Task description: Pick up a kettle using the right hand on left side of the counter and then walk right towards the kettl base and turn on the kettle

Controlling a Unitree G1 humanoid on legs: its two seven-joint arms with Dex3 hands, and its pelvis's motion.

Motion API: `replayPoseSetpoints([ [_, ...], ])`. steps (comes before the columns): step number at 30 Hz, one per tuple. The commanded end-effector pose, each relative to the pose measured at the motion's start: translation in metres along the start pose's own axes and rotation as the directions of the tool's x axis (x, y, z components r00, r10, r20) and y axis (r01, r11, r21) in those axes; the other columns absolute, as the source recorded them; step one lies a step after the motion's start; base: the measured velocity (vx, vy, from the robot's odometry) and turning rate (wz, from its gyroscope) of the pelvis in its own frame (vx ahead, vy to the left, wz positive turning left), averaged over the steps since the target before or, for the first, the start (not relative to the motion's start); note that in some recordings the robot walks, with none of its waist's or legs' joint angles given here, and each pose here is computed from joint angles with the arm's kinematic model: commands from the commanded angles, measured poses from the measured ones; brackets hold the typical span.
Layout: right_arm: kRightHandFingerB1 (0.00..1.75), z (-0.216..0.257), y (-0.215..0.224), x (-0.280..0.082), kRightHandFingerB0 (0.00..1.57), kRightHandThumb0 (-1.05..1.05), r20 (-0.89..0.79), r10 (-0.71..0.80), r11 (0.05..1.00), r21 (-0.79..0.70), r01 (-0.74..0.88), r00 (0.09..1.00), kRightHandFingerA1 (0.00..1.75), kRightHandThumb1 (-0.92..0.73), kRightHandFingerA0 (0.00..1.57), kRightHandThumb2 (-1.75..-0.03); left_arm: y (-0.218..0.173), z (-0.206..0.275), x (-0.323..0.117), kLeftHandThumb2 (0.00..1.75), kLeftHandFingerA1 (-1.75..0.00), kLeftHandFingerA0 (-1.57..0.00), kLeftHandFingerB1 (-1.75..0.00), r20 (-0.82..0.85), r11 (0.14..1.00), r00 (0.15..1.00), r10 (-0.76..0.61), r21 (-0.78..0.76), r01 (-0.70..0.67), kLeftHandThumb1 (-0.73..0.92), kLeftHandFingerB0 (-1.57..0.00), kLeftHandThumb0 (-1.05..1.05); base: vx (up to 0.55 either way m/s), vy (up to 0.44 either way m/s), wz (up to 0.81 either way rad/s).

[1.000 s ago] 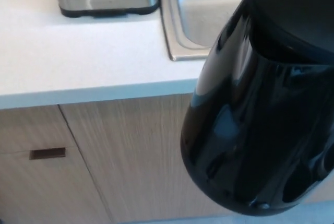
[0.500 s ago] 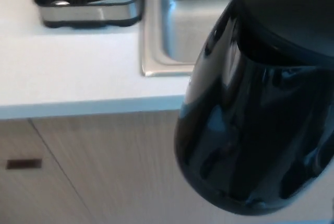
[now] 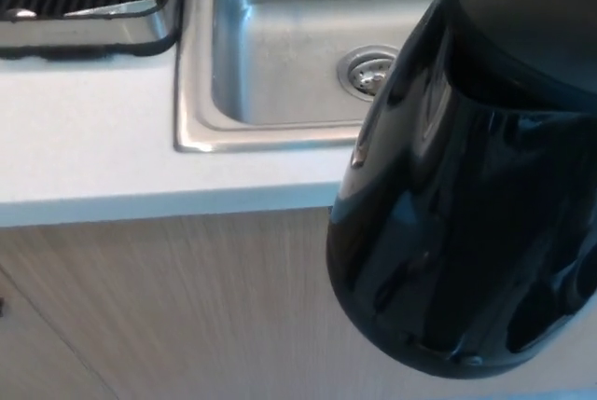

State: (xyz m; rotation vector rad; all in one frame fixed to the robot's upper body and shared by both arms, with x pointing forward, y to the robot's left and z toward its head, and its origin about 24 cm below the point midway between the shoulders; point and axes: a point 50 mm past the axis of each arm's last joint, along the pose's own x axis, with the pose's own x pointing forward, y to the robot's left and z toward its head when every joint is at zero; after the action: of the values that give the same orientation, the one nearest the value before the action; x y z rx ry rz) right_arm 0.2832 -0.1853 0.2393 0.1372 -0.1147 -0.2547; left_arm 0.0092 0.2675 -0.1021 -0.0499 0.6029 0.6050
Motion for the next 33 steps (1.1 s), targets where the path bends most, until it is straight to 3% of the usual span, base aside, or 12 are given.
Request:
replayPoseSetpoints([
  [1, 1.53, 0.014, 0.003, 0.001, 0.94, -0.15, 0.079, 0.014, 1.0, 0.023, -0.016, 0.997, 1.75, -0.41, 1.13, -1.48, 0.004, 0.006, -0.003, 1.51, -1.18, -1.07, -1.09, 0.058, 1.0, 0.998, 0.015, 0.008, -0.015, 0.25, -1.03, 0.32, -0.02, -0.018, 0.09],
  [4, 1.53, 0.015, 0.004, 0.002, 0.94, -0.15, 0.079, 0.013, 1.0, 0.023, -0.015, 0.997, 1.75, -0.41, 1.13, -1.48, 0.004, 0.006, -0.002, 1.51, -1.18, -1.07, -1.09, 0.057, 1.0, 0.998, 0.015, 0.006, -0.016, 0.25, -1.03, 0.32, 0.0, -0.007, 0.05],
  [5, 1.53, 0.015, 0.003, 0.002, 0.95, -0.15, 0.082, 0.014, 1.0, 0.024, -0.016, 0.997, 1.75, -0.4, 1.13, -1.49, 0.004, 0.007, -0.002, 1.28, -1.13, -1.11, -1.07, 0.057, 1.0, 0.998, 0.015, 0.005, -0.015, 0.46, -1.08, 0.28, 0.0, 0.0, 0.0],
  [6, 1.53, 0.016, 0.003, 0.002, 0.95, -0.15, 0.087, 0.015, 1.0, 0.026, -0.017, 0.996, 1.75, -0.4, 1.13, -1.49, 0.004, 0.007, -0.001, 1.28, -1.13, -1.11, -1.07, 0.059, 1.0, 0.998, 0.014, 0.005, -0.015, 0.46, -1.08, 0.28, 0.0, 0.0, 0.0],
  [14, 1.52, 0.016, 0.003, 0.002, 0.94, -0.14, 0.082, 0.013, 1.0, 0.025, -0.015, 0.997, 1.75, -0.42, 1.13, -1.47, 0.004, 0.007, -0.002, 1.3, -1.13, -1.11, -1.08, 0.061, 1.0, 0.998, 0.014, 0.0, -0.014, 0.45, -1.07, 0.3, 0.02, -0.212, -0.05],
  [15, 1.59, 0.016, 0.003, 0.001, 0.9, -0.18, 0.08, 0.021, 0.999, 0.022, -0.023, 0.997, 1.75, -0.34, 1.12, -1.51, 0.004, 0.005, -0.003, 1.53, -1.18, -1.08, -1.1, 0.056, 1.0, 0.998, 0.015, -0.003, -0.015, 0.26, -1.05, 0.31, 0.02, -0.279, -0.02],
  [16, 1.52, 0.015, 0.003, 0.001, 0.96, -0.15, 0.077, 0.023, 0.999, 0.022, -0.024, 0.997, 1.75, -0.4, 1.13, -1.49, 0.005, 0.005, -0.004, 1.3, -1.12, -1.1, -1.07, 0.054, 1.0, 0.998, 0.015, -0.002, -0.015, 0.43, -1.06, 0.3, 0.02, -0.249, -0.23],
  [18, 1.52, 0.015, 0.003, 0.0, 0.96, -0.14, 0.077, 0.024, 0.999, 0.024, -0.026, 0.997, 1.75, -0.4, 1.13, -1.5, 0.005, 0.005, -0.005, 1.29, -1.13, -1.11, -1.07, 0.055, 1.0, 0.998, 0.015, -0.002, -0.015, 0.42, -1.06, 0.3, 0.02, -0.227, -0.08],
  [19, 1.52, 0.015, 0.003, 0.0, 0.96, -0.14, 0.078, 0.026, 0.999, 0.025, -0.028, 0.997, 1.75, -0.4, 1.13, -1.5, 0.005, 0.005, -0.005, 1.52, -1.2, -1.1, -1.1, 0.058, 1.0, 0.998, 0.015, -0.005, -0.015, 0.26, -1.05, 0.3, 0.02, -0.207, -0.02],
  [31, 1.61, 0.011, 0.002, 0.0, 0.87, -0.16, 0.063, 0.015, 0.999, 0.038, -0.018, 0.998, 1.75, -0.37, 1.1, -1.48, 0.007, 0.022, 0.003, 1.62, -1.26, -1.15, -1.14, 0.128, 0.999, 0.991, 0.029, -0.043, -0.023, 0.24, -1.09, 0.3, 0.02, -0.033, 0.04],
  [32, 1.61, 0.011, 0.002, 0.0, 0.86, -0.16, 0.066, 0.019, 0.999, 0.034, -0.021, 0.998, 1.75, -0.38, 1.1, -1.47, 0.009, 0.004, 0.014, 1.02, -0.9, -1.02, -0.75, 0.052, 0.997, 0.997, 0.049, -0.057, -0.046, 0.52, -0.97, -0.06, -0.02, 0.004, 0.07],
  [33, 1.61, 0.011, 0.002, 0.001, 0.86, -0.16, 0.067, 0.02, 0.999, 0.032, -0.023, 0.998, 1.75, -0.38, 1.1, -1.47, 0.01, -0.002, 0.018, 1.02, -0.9, -1.02, -0.75, 0.02, 0.996, 0.998, 0.058, -0.064, -0.056, 0.52, -0.97, -0.06, 0.0, 0.0, 0.0],
])
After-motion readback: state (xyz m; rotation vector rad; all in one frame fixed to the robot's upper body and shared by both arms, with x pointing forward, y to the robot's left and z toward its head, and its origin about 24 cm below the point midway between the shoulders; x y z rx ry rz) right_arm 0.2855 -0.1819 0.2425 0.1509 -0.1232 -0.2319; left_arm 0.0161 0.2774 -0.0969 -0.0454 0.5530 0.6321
